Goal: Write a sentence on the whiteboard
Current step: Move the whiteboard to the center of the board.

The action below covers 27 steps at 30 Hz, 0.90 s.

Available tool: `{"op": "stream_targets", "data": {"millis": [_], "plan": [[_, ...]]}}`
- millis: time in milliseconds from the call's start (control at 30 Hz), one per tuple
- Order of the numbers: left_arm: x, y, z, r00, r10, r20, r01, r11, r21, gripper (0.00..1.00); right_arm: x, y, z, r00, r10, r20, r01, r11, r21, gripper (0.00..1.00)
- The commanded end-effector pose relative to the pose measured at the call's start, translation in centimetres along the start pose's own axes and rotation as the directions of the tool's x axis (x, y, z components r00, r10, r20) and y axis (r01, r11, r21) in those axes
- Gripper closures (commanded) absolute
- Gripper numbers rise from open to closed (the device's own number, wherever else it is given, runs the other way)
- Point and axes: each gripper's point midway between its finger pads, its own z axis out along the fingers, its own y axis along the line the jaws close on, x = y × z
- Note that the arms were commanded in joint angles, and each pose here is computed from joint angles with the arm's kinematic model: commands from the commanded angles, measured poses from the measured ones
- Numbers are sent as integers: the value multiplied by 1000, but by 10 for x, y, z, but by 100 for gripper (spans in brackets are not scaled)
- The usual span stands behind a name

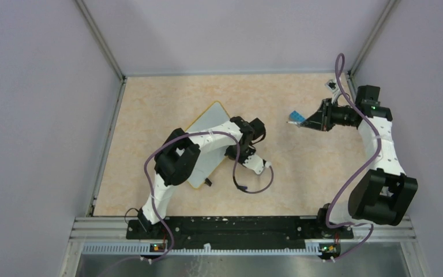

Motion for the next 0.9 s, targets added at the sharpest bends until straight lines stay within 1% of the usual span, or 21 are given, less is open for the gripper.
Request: {"op": "stream_targets", "data": {"millis": [0,200,333,433,467,533,600,633,700,767,867], "plan": [[-39,2,-3,997,39,59,-39,999,-1,90,-4,5,-8,998,-54,27,55,998,-25,100],[-84,5,-10,988,98,119,-97,995,-12,91,-1,5,-9,998,-55,23,56,998,-27,100],[-107,-2,-8,978,164,126,-164,986,-7,91,1,6,-10,998,-55,20,56,998,-28,100],[-116,-8,-4,975,193,109,-194,981,2,87,1,7,-11,998,-61,18,61,998,-26,100],[-115,-9,-2,976,195,94,-196,981,4,84,1,7,-11,998,-63,18,63,998,-23,100],[-111,-7,-3,980,186,68,-186,983,-10,66,1,7,-12,998,-68,18,69,997,-18,100],[-110,-3,-10,984,171,57,-169,985,-36,53,-1,8,-12,997,-77,22,77,997,-11,100],[-110,-1,-16,985,161,61,-158,986,-56,48,-2,8,-13,997,-78,27,78,997,-8,100],[-117,5,-39,985,142,100,-131,985,-112,38,-6,10,-14,995,-87,43,88,996,-2,100],[-126,11,-66,980,116,160,-87,980,-178,24,-13,12,-15,993,-96,68,96,995,3,100],[-138,13,-108,960,72,270,-2,968,-251,12,-26,17,-16,989,-109,104,110,994,-1,100]]}}
